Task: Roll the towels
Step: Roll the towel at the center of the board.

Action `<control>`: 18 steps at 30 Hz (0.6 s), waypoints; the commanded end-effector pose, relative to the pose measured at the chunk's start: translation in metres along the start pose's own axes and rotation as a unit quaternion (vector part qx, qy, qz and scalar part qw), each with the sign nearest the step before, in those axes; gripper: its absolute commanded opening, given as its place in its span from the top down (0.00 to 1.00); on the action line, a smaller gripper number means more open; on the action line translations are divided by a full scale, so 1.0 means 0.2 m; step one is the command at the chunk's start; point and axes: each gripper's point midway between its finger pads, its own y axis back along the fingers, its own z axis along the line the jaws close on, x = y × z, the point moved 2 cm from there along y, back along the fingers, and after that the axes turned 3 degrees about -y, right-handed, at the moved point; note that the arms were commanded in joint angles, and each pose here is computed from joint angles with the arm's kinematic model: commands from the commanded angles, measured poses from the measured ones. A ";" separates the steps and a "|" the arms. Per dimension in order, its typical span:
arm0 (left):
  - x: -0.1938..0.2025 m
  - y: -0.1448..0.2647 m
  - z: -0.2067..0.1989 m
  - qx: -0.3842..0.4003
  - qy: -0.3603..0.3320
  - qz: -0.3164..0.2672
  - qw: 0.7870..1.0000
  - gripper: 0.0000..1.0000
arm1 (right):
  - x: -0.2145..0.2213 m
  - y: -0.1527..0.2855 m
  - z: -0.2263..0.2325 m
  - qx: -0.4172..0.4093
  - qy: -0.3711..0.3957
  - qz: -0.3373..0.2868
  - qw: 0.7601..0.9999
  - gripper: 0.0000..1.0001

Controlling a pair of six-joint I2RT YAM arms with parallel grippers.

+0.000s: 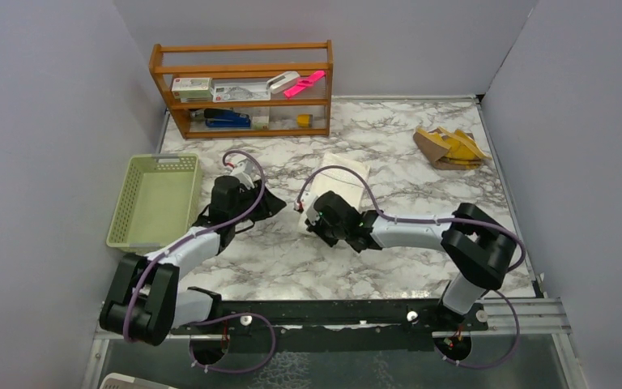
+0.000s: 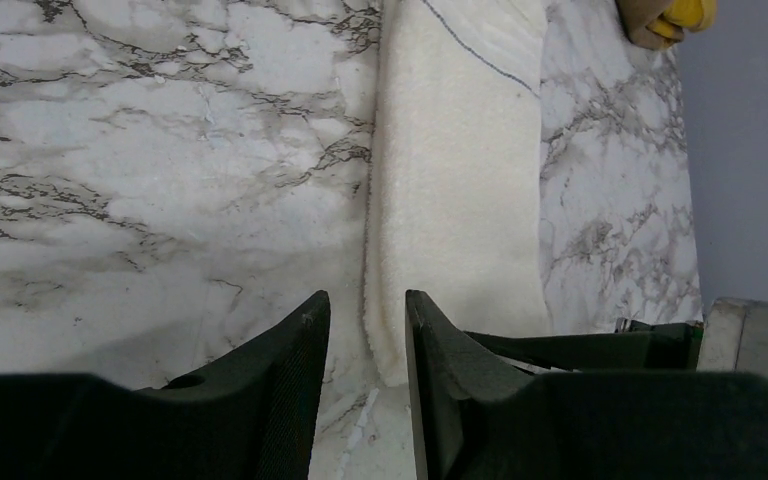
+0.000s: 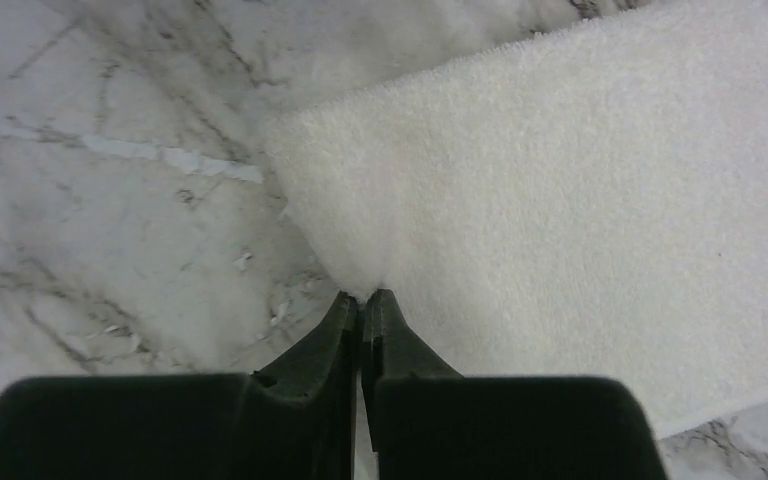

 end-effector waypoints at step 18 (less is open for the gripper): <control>0.10 0.05 -0.37 0.107 -0.035 0.020 0.993 0.63 | -0.09 0.03 -0.04 -0.340 -0.300 0.046 0.890 0.99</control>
